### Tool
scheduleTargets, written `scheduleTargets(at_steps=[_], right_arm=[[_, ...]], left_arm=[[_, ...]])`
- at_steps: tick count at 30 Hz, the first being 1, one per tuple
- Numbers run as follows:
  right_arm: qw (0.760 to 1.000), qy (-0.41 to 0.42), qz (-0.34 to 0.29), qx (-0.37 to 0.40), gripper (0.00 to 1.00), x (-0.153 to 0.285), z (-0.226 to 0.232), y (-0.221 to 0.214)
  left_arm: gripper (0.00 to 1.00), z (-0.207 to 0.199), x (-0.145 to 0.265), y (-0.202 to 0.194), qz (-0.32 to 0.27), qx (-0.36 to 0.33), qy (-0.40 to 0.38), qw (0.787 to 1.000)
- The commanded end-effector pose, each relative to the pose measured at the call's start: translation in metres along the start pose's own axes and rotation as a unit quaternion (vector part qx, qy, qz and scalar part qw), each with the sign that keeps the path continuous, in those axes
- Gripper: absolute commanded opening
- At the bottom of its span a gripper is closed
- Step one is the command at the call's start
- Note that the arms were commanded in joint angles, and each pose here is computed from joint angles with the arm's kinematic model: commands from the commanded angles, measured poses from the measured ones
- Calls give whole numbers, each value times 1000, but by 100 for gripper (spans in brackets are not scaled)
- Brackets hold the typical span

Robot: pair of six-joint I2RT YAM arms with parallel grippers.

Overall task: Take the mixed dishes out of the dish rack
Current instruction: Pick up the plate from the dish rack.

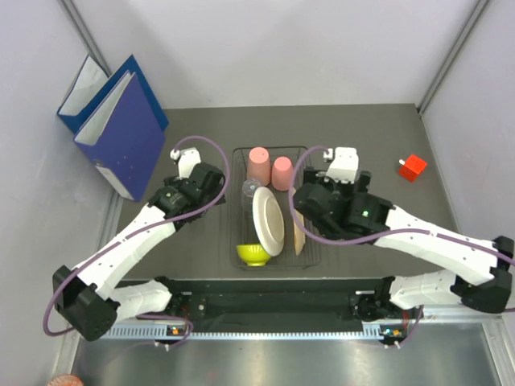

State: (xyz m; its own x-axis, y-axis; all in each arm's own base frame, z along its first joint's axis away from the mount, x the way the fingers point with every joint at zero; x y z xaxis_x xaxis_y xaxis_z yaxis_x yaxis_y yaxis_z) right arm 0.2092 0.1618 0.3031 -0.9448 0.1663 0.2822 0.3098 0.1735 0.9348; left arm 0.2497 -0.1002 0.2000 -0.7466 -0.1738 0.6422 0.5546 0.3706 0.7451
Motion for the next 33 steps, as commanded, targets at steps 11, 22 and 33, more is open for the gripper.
scheduleTargets(at_steps=[11, 22, 33], right_arm=[[993, 117, -13, 7, 100, 23, 31, -13], [990, 86, 30, 105, 100, 40, 74, -54], [988, 93, 56, 108, 76, 37, 84, -79]], left_arm=[[99, -5, 6, 22, -29, 54, 34, 998], [99, -3, -4, 9, -4, 37, 66, 997], [99, -6, 1, 8, -3, 52, 31, 998]])
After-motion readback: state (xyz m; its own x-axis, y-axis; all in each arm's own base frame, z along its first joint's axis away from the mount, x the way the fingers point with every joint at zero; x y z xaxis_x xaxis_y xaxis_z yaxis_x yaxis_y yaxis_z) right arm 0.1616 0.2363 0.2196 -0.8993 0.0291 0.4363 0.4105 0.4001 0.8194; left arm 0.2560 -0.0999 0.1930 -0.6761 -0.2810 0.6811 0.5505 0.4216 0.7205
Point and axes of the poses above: each gripper's point midway between its finger pads, its own x axis back along the fingers, its own z axis along the line the jaws close on, y = z × x, the point moved 3 cm from there along x, back along the fingers, and after that the axes turned 11 degrees about x, right-handed, at the moved point
